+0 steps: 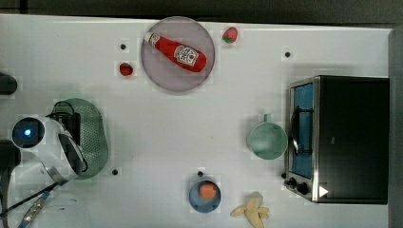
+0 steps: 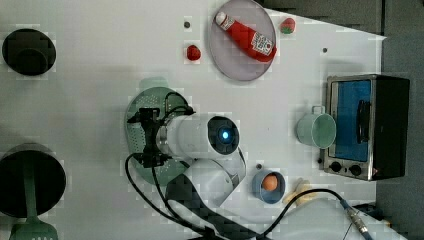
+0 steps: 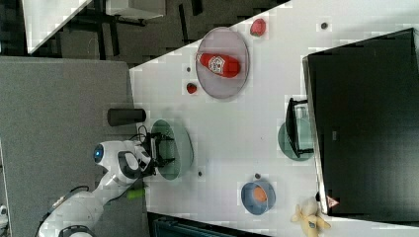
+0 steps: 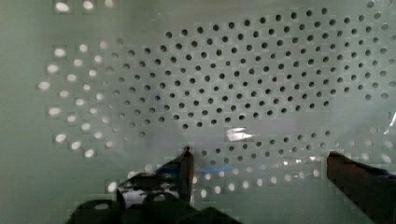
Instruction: Drag strainer right to left.
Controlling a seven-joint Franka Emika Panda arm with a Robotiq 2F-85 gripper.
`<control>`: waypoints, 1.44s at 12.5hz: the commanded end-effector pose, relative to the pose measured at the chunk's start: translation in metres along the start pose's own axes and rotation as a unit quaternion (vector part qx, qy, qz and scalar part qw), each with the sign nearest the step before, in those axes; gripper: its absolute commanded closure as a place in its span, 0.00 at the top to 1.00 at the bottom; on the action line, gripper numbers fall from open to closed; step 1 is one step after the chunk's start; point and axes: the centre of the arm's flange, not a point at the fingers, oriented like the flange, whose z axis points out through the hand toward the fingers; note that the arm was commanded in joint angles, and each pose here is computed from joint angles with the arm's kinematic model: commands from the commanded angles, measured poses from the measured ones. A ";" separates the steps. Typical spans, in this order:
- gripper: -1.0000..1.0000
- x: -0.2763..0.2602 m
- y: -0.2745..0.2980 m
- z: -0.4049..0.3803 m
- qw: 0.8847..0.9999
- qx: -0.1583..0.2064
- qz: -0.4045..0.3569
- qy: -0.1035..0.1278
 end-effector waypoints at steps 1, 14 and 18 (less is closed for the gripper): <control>1.00 -0.008 -0.005 -0.016 1.000 0.007 0.019 -0.002; 1.00 0.260 -0.040 -0.442 0.960 0.028 -0.267 0.082; 1.00 0.381 -0.001 -0.512 0.923 0.014 -0.368 0.109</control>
